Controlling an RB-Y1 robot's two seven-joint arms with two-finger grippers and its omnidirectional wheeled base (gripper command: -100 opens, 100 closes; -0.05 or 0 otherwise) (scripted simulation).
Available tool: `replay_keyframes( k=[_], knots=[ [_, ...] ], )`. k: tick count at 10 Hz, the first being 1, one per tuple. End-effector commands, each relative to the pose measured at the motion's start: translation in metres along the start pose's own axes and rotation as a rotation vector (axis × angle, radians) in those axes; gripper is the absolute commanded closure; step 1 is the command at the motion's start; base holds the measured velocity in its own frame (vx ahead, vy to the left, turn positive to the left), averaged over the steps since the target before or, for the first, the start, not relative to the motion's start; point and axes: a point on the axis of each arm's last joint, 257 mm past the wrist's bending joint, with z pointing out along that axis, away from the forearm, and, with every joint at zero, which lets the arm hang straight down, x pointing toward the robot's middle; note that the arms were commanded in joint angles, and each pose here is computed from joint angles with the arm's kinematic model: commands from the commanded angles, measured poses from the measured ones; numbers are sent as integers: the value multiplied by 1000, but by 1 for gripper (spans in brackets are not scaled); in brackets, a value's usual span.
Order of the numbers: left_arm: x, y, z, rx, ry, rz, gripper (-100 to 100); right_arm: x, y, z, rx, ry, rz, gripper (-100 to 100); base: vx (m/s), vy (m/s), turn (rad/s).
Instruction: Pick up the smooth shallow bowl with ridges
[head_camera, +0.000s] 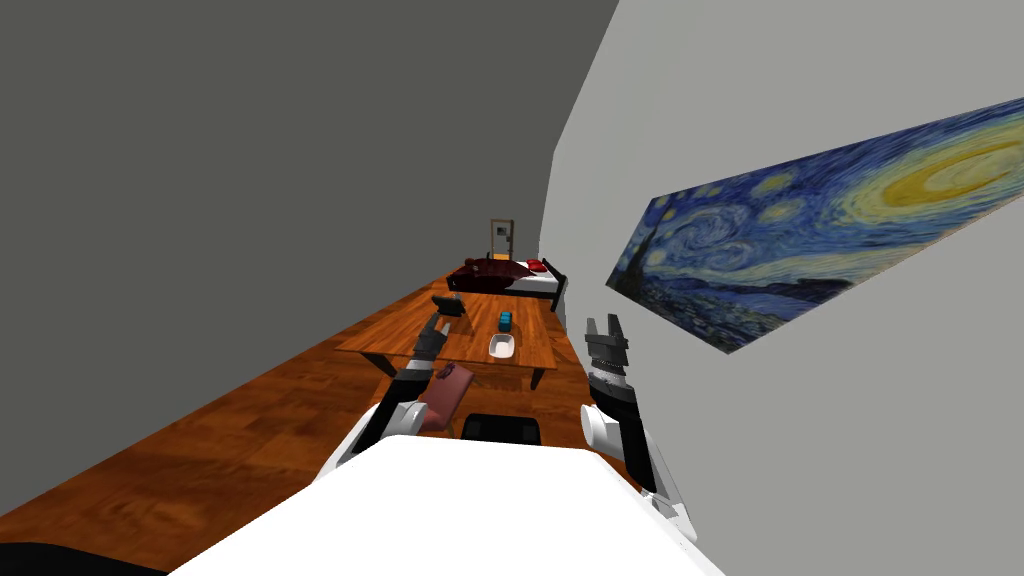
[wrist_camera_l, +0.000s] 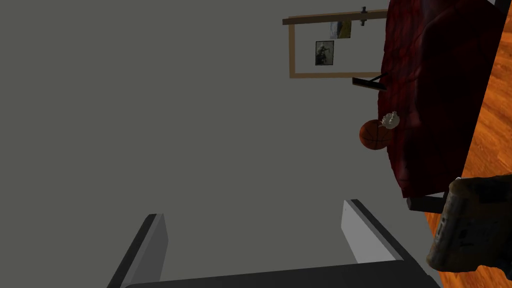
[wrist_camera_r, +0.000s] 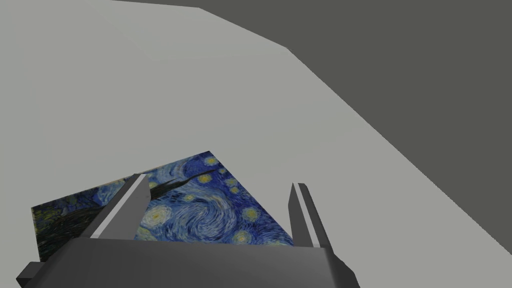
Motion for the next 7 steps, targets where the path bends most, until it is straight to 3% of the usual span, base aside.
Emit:
replay_keyframes(
  k=[1, 7],
  knots=[
    [-3, 21, -3, -41, 0, -1, -100, 0, 0, 0, 0, 0, 0, 0, -7, -8, -27],
    [-17, 99, -24, -196, -18, -17, -100, 0, 0, 0, 0, 0, 0, 0, -10, -9, -27]
  ],
)
